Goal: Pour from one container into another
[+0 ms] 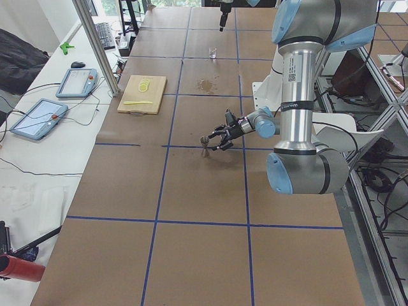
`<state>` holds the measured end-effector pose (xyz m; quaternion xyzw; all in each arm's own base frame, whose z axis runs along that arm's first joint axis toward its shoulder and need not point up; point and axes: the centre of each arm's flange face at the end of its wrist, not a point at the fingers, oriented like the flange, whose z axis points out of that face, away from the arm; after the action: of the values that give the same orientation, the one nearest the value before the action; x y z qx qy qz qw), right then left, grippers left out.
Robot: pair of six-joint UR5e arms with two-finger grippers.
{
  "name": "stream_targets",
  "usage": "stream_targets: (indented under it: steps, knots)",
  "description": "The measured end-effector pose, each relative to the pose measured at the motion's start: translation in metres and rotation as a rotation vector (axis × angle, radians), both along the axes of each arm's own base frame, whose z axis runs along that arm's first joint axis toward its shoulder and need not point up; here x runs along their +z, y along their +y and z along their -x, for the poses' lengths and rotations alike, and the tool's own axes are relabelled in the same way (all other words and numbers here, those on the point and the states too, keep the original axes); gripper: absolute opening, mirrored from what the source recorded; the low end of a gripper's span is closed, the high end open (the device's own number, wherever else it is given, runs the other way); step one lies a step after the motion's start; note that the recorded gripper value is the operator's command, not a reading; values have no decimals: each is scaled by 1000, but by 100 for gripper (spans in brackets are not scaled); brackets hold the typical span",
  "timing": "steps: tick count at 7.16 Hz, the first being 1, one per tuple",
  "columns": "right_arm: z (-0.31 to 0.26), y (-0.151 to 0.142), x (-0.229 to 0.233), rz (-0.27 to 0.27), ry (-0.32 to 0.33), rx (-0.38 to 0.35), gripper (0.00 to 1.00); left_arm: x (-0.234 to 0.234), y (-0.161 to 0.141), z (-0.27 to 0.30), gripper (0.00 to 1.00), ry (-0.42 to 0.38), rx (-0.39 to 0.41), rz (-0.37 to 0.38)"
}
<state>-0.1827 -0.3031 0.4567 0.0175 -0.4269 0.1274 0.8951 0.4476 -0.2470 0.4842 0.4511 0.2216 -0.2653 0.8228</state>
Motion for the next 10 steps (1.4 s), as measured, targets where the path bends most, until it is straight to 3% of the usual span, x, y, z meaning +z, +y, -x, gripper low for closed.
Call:
stream_targets:
  steps: [7, 10]
  knots:
    - [7, 5, -3, 1, -4, -21, 100, 16, -16, 8, 78, -29, -47, -13]
    - [7, 6, -3, 1, -4, -23, 100, 22, -22, 6, 67, -31, -65, -10]
